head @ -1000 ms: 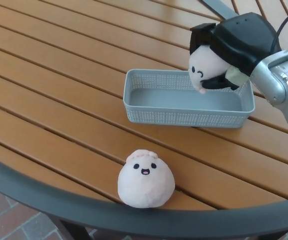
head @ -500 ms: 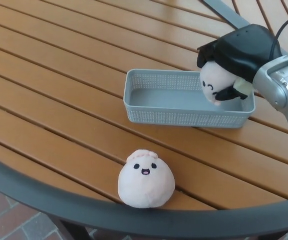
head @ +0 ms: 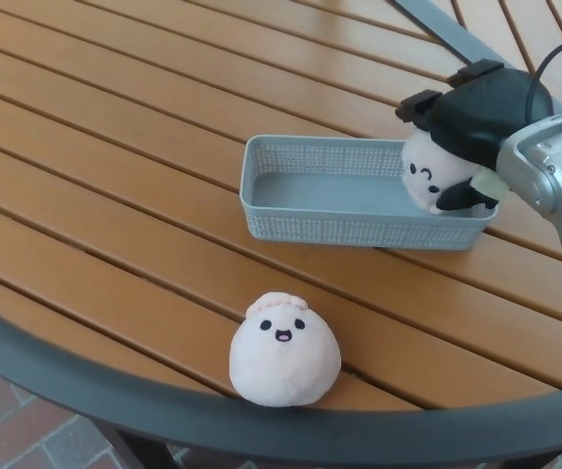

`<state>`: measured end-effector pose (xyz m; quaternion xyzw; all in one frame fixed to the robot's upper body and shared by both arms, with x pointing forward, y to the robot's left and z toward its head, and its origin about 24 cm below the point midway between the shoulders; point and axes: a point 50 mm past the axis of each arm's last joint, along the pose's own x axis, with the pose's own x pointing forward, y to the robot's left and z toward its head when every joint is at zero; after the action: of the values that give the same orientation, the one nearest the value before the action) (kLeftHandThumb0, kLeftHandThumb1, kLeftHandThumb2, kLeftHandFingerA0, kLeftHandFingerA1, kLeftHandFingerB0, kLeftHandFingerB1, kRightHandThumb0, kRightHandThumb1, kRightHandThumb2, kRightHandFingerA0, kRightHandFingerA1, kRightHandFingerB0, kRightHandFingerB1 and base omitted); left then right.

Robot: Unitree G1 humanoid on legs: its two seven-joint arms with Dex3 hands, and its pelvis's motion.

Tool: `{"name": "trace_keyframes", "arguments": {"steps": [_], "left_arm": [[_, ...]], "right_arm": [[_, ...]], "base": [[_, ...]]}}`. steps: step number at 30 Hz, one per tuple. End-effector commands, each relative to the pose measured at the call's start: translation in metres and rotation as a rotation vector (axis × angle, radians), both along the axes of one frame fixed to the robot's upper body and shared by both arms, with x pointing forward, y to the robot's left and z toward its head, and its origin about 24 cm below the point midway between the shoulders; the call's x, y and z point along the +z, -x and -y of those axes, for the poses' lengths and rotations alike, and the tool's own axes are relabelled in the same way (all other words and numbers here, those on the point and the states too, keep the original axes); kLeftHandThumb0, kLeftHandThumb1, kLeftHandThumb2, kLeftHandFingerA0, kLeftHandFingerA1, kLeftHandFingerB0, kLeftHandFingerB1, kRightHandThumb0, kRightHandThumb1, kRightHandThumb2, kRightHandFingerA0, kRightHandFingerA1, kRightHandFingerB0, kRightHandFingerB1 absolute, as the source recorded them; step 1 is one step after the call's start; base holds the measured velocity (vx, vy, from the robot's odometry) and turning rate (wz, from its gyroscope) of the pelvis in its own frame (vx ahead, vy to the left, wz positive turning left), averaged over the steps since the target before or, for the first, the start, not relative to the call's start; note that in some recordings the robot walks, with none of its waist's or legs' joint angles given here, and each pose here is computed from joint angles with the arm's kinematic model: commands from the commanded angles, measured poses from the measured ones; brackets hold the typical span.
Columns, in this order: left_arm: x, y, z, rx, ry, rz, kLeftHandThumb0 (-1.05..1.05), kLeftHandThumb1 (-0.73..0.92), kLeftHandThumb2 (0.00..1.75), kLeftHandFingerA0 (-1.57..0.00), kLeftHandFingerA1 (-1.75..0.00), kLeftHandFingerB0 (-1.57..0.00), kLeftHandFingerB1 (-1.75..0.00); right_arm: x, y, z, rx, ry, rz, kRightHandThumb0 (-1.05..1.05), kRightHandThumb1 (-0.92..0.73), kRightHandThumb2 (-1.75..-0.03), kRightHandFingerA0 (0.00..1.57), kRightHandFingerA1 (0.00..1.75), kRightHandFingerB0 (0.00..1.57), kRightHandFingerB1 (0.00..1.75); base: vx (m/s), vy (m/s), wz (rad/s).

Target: The robot walks towards a desk kept outside and uses its right hand to pick up two emotional support dumplings one after the other and puts it in a container kept in front of it on the desk

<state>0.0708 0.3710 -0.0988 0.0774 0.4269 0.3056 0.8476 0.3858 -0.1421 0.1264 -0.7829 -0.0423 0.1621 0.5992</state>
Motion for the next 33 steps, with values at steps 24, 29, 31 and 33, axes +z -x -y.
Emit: {"name": "trace_keyframes", "arguments": {"steps": [24, 29, 31, 33], "left_arm": [[0.003, 0.005, -0.001, -0.026, -0.029, 0.020, -0.36, 0.53, 0.56, -0.83, -0.67, -0.82, -0.53], [0.003, 0.003, -0.001, -0.030, -0.037, 0.015, -0.37, 0.53, 0.56, -0.86, -0.68, -0.85, -0.53], [0.002, 0.002, -0.001, -0.032, -0.037, 0.011, -0.38, 0.54, 0.57, -0.84, -0.68, -0.85, -0.54], [0.003, 0.001, -0.001, -0.041, -0.035, 0.015, -0.37, 0.54, 0.56, -0.86, -0.69, -0.86, -0.54]], "right_arm": [[0.010, 0.014, 0.011, -0.057, -0.027, -0.019, -1.05, -0.68, -1.03, 0.00, 0.20, 0.00, 0.05], [0.046, 0.026, 0.001, 0.044, -0.095, 0.074, -0.96, -0.82, -0.65, 0.00, 0.00, 0.00, 0.01], [0.070, 0.042, -0.008, 0.120, -0.140, 0.119, -1.00, -0.63, -0.91, 0.00, 0.00, 0.00, 0.02], [0.081, 0.055, -0.014, 0.172, -0.180, 0.136, -1.05, -0.69, -0.98, 0.00, 0.02, 0.00, 0.00]], "base": [[0.00, 0.000, 0.00], [0.00, 0.000, 0.00], [0.00, 0.000, 0.00], [0.00, 0.000, 0.00]]}}
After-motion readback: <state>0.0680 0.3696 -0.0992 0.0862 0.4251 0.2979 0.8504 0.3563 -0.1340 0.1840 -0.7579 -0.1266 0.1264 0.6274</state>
